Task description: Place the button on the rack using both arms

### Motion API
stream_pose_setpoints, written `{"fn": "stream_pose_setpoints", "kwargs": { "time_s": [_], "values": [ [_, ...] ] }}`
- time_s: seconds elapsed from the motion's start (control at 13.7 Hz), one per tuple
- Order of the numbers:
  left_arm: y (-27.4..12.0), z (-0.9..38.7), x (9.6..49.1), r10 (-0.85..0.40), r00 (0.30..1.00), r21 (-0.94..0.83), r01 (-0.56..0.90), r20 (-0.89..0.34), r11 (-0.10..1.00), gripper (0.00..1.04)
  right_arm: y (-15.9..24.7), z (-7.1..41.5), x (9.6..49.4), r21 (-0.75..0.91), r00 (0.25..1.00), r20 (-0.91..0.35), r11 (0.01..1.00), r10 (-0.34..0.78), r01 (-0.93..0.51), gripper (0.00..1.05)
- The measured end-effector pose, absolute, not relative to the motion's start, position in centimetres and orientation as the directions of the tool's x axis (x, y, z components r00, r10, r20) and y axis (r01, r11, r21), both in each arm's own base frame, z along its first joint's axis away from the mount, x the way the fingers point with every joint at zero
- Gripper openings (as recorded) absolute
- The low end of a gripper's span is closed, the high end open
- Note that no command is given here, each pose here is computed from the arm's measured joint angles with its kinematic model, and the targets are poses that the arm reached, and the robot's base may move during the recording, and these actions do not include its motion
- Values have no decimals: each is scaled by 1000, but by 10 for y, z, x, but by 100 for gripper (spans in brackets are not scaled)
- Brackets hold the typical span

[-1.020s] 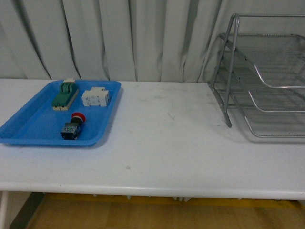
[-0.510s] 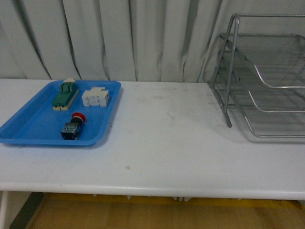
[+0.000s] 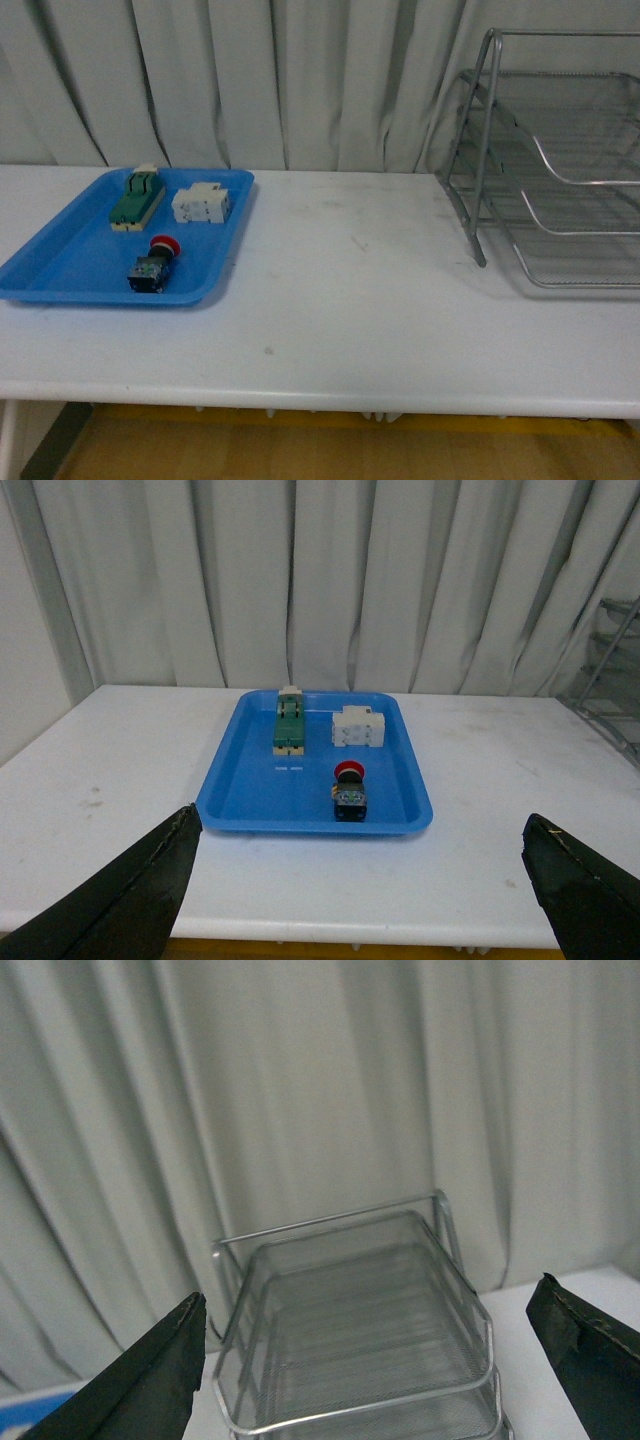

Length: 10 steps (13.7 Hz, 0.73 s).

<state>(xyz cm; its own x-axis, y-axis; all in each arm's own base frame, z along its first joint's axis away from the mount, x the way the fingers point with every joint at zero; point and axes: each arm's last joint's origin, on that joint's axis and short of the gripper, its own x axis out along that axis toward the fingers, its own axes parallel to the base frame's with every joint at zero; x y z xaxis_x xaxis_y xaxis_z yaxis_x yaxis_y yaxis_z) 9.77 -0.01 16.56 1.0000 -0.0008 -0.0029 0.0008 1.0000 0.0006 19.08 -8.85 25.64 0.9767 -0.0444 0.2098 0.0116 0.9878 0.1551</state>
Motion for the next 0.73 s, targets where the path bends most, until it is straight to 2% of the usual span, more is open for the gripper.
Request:
{"fn": "stream_pose_setpoints", "kwargs": {
  "time_s": [0.15,0.29,0.44,0.51,0.73],
  "values": [
    [0,166,98,-1,1000,1,1,-3,1000,98,-149,257,240,395,981,119,914,-153,95,98],
    [0,166,98,-1,1000,1,1,-3,1000,98,-196,220,278,664,979,-38,727,-199,173,98],
    [0,166,98,-1,1000,0,1,-3,1000,98,-206,171,296,828,979,-155,522,-136,204,98],
    [0,166,98,-1,1000,1,1,-2,1000,98,-202,149,303,861,965,-229,434,-131,264,98],
    [0,166,98,-1,1000,1,1,-3,1000,98,-183,115,325,913,962,-267,303,-63,273,98]
  ]
}}
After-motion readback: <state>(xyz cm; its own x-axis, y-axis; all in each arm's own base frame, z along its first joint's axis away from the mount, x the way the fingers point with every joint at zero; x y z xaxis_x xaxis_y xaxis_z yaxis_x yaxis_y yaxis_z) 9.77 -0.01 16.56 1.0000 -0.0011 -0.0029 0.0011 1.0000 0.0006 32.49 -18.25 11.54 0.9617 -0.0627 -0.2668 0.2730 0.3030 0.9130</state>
